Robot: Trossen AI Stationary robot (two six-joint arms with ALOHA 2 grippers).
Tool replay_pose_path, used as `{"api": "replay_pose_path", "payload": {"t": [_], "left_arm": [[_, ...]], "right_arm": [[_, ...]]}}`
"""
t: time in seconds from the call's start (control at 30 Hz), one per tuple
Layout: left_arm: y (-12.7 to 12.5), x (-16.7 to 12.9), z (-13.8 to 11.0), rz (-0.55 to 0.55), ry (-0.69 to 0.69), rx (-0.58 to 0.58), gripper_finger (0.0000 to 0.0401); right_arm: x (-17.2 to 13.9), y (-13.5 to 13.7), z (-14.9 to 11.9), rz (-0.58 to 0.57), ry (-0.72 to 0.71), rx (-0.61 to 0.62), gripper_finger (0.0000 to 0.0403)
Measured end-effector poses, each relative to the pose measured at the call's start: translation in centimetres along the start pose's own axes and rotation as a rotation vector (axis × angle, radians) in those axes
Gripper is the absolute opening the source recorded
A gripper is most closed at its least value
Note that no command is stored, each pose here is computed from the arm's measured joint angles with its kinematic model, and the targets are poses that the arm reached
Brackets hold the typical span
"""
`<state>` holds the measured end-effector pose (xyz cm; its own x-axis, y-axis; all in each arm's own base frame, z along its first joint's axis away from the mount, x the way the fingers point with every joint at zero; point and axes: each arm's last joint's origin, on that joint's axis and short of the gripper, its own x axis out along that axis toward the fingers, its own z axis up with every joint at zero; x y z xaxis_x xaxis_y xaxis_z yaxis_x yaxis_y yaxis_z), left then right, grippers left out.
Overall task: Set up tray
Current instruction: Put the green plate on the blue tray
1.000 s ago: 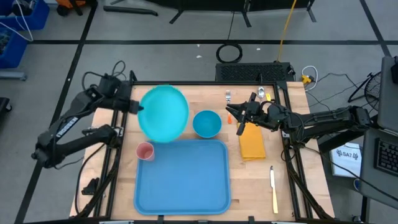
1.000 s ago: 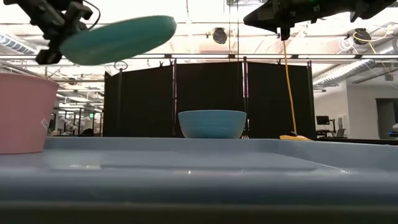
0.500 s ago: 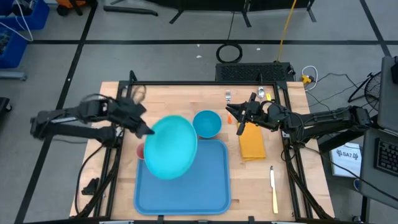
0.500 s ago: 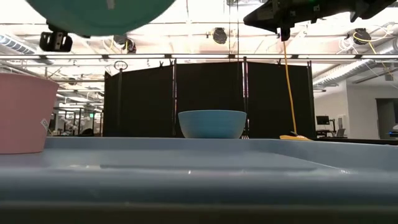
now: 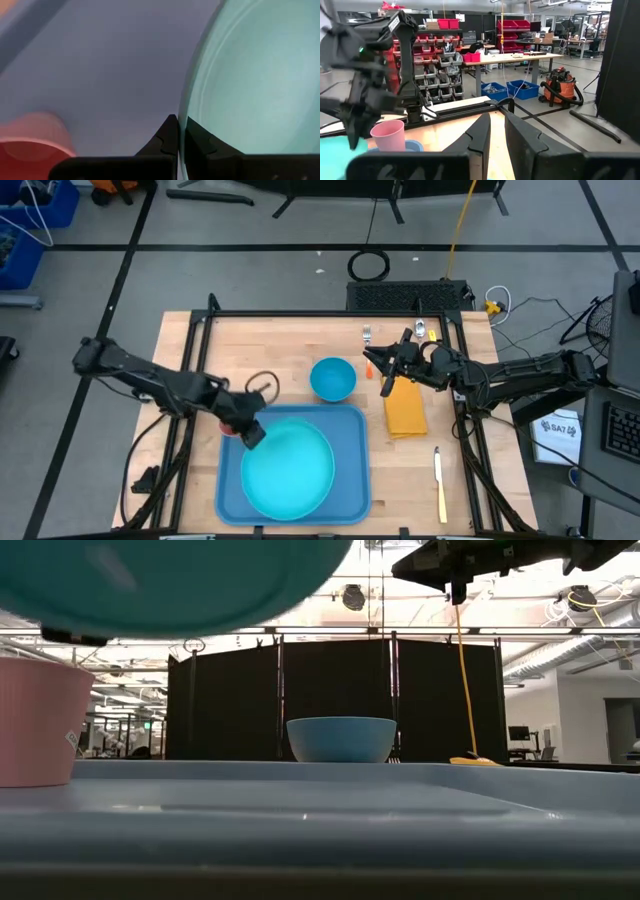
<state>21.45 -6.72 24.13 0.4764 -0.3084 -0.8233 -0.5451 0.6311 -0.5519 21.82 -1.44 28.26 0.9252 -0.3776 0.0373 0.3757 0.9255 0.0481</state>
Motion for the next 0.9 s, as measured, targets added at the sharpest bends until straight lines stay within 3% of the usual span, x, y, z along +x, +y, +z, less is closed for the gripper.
{"api": "replay_pose_path", "payload": {"t": [0.17, 0.63, 0.9], "left_arm": [[0.6, 2.0, -0.5, 0.134, 0.072, -0.031, 0.0006], [0.3, 5.1, -1.9, 0.218, 0.182, -0.034, 0.0006], [0.4, 5.4, -2.7, 0.278, 0.188, -0.059, 0.0006]], "right_arm": [[0.0, 0.0, 0.0, 0.001, -0.004, 0.009, 0.0047], [0.0, 0.0, 0.1, 0.004, -0.011, 0.016, 0.0047], [0.0, 0.0, 0.1, 0.007, -0.015, 0.034, 0.0047]]}}
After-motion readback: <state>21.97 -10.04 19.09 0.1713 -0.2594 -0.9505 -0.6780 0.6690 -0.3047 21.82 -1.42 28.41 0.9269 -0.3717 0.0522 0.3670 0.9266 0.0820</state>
